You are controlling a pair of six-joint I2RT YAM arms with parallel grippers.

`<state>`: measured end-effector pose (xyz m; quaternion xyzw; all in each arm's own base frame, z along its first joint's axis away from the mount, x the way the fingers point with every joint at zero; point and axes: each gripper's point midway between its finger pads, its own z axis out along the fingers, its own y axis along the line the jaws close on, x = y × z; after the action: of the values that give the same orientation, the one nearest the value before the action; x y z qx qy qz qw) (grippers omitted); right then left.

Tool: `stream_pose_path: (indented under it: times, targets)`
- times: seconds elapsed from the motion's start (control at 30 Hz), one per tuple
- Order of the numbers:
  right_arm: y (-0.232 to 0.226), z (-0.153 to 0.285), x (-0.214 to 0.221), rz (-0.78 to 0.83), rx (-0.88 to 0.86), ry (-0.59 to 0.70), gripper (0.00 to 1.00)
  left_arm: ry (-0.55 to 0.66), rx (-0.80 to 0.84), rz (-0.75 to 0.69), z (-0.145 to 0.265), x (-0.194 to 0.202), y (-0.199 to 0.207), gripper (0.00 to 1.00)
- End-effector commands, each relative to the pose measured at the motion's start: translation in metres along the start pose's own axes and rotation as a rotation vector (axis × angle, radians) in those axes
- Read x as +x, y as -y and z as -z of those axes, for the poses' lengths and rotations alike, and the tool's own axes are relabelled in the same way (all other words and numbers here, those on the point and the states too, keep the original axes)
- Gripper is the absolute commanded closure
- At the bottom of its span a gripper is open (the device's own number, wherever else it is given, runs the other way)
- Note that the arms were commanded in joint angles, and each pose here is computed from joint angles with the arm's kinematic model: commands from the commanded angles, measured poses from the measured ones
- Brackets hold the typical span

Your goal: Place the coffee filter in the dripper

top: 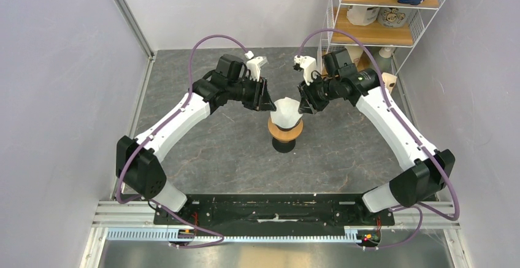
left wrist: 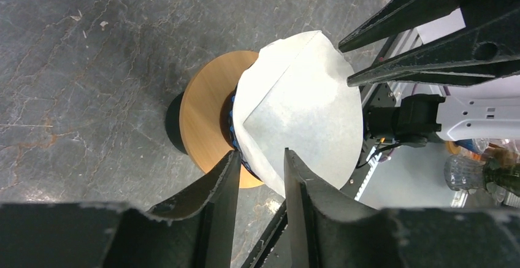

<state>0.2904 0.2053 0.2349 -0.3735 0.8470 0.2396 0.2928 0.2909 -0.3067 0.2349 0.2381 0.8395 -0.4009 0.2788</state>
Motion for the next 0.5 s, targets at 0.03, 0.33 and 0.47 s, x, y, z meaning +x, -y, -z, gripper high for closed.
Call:
stream_pose_path:
  times: [0.03, 0.33, 0.47]
  targets:
    - [-0.012, 0.029, -0.034, 0.042, 0.009, 0.139, 0.60, 0.086, 0.070, -0.067, 0.018, -0.026, 0.029, 0.50]
    - [-0.019, 0.055, -0.038, 0.020, 0.031, 0.251, 0.25, 0.243, 0.089, -0.032, 0.048, -0.051, 0.032, 0.20]
    - [-0.018, 0.065, -0.022, -0.021, 0.054, 0.279, 0.11, 0.318, 0.037, -0.005, 0.071, -0.062, 0.015, 0.15]
